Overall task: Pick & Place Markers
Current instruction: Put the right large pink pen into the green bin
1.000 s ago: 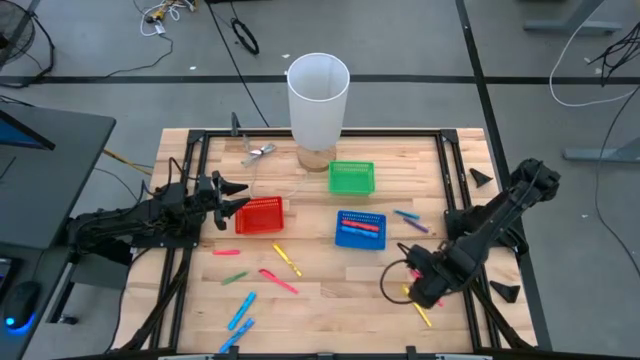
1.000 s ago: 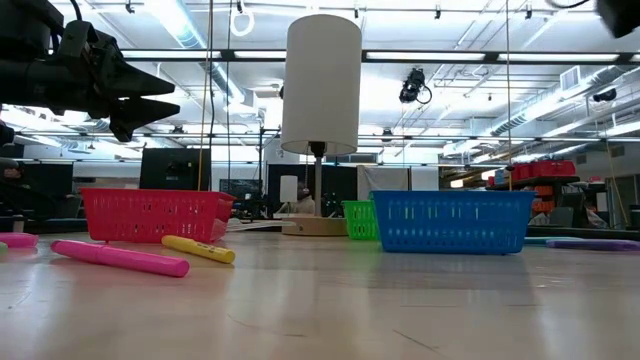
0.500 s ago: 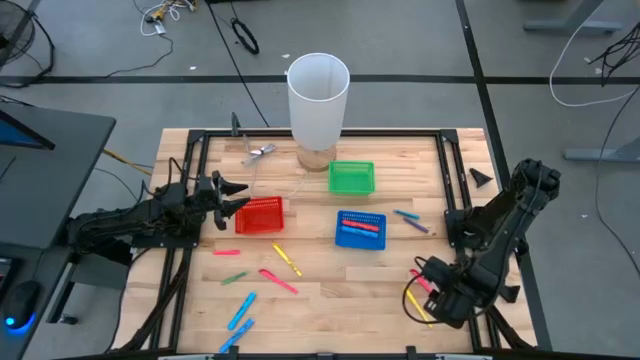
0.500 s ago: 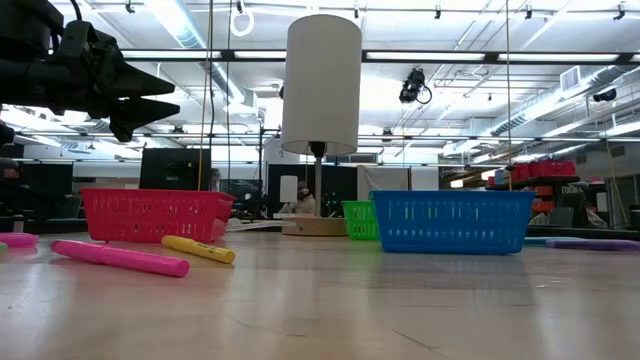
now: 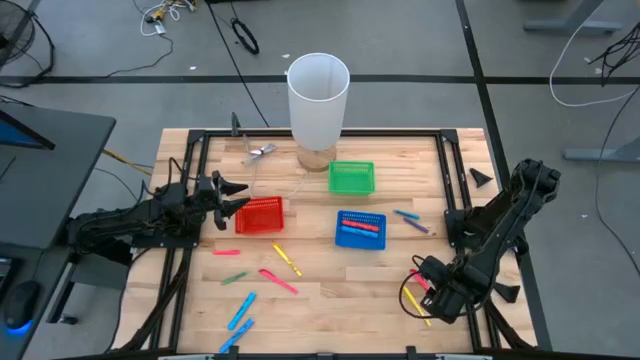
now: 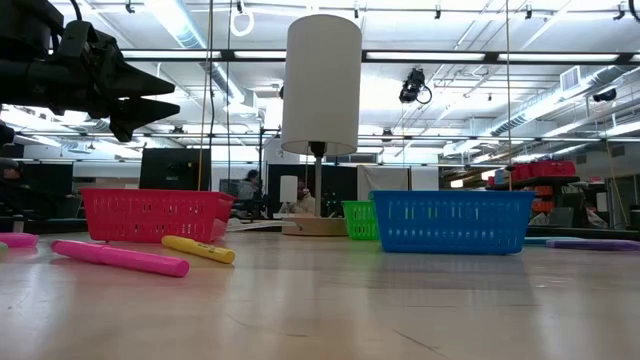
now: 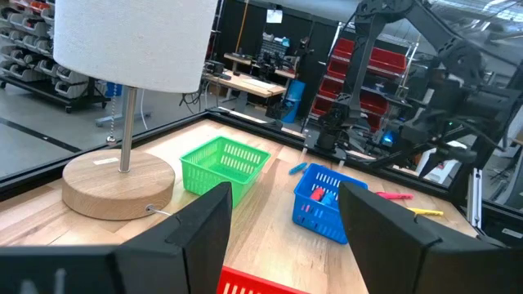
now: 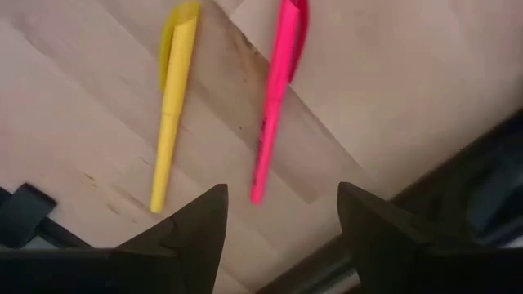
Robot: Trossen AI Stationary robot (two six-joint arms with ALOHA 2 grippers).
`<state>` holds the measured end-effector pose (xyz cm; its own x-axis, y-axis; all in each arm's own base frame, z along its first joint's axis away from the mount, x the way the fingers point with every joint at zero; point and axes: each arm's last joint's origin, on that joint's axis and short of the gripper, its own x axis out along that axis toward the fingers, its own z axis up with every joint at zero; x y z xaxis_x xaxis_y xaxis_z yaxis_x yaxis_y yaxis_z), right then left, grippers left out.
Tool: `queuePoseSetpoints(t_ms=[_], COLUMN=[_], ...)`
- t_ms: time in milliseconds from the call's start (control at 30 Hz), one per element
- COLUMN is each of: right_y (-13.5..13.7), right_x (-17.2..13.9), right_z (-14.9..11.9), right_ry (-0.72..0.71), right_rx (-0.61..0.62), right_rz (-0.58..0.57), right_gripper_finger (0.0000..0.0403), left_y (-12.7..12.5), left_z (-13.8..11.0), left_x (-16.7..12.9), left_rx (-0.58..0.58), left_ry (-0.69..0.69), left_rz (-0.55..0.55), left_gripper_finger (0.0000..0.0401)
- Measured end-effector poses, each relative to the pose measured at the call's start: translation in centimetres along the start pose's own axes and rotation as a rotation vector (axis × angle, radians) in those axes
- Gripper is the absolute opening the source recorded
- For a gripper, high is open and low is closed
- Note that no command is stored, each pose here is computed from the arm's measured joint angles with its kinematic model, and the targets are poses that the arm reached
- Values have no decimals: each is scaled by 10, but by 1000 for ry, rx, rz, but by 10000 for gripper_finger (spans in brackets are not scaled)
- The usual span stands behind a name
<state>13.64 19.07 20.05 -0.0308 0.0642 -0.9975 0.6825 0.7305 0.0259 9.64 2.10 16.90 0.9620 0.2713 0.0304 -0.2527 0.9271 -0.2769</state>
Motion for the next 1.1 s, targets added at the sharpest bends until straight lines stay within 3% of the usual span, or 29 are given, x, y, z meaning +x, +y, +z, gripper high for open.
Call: queuePoseSetpoints(t_ms=[600, 800, 933, 1100], right_y=[3, 2, 1, 0], right_x=[59, 65, 65, 65], right_z=[6, 6, 6, 7], right_ry=[3, 11, 11, 10], right_rx=[10, 13, 12, 19], right_rz=[15, 28, 22, 11], right_gripper_finger=[233, 230, 203, 138], left_y=[0, 0, 0, 0], left_z=[0, 0, 0, 0], left_x=[0, 0, 0, 0], left_rx=[0, 0, 0, 0], left_ry=[0, 0, 0, 0], left_rz=[0, 0, 0, 0], left_gripper_finger=[232, 232, 232, 232])
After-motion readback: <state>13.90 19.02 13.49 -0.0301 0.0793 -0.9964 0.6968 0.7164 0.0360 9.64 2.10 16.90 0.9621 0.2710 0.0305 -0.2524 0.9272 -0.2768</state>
